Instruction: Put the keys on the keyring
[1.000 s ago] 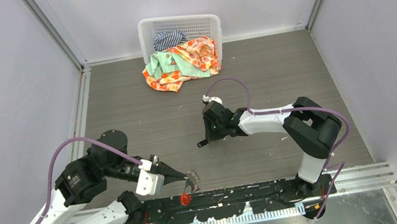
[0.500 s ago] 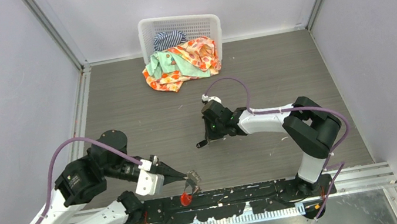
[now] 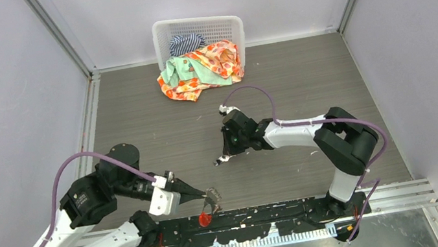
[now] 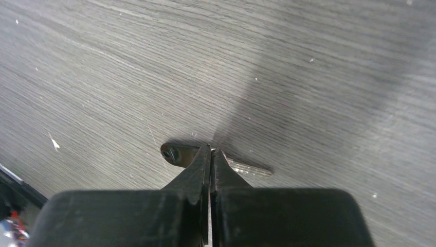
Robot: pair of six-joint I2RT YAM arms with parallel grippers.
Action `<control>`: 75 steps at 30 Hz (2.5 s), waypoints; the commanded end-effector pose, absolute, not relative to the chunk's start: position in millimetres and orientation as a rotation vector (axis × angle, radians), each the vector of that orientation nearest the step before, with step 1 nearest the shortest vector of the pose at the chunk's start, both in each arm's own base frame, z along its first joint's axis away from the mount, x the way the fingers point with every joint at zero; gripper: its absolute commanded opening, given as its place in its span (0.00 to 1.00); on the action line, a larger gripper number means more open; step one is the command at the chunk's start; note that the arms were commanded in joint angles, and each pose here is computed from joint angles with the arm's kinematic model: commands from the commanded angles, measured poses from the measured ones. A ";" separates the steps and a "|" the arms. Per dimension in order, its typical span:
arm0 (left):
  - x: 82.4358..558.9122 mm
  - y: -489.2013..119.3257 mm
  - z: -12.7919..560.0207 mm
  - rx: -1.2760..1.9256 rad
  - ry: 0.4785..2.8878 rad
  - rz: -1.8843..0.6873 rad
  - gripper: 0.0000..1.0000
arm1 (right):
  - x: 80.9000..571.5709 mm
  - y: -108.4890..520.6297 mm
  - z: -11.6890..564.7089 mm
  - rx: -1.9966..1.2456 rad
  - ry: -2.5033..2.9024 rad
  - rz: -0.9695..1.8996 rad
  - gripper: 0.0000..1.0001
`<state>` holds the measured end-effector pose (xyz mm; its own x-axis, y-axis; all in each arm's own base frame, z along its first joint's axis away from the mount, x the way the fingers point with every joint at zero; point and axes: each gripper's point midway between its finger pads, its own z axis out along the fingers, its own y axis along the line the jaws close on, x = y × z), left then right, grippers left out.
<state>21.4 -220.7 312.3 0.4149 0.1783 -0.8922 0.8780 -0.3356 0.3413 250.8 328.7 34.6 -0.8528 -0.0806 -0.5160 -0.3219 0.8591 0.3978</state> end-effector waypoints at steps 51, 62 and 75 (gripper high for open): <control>26.5 -259.3 309.2 1.900 0.757 -1.086 0.00 | 47.8 321.0 349.1 -1.703 1.222 1.281 0.01; 26.6 -260.4 306.7 1.895 0.763 -1.095 0.00 | 44.3 333.8 339.6 -1.761 1.229 1.244 0.01; 25.1 -259.6 306.4 1.880 0.762 -1.101 0.00 | 42.8 343.0 339.5 -1.764 1.214 1.262 0.01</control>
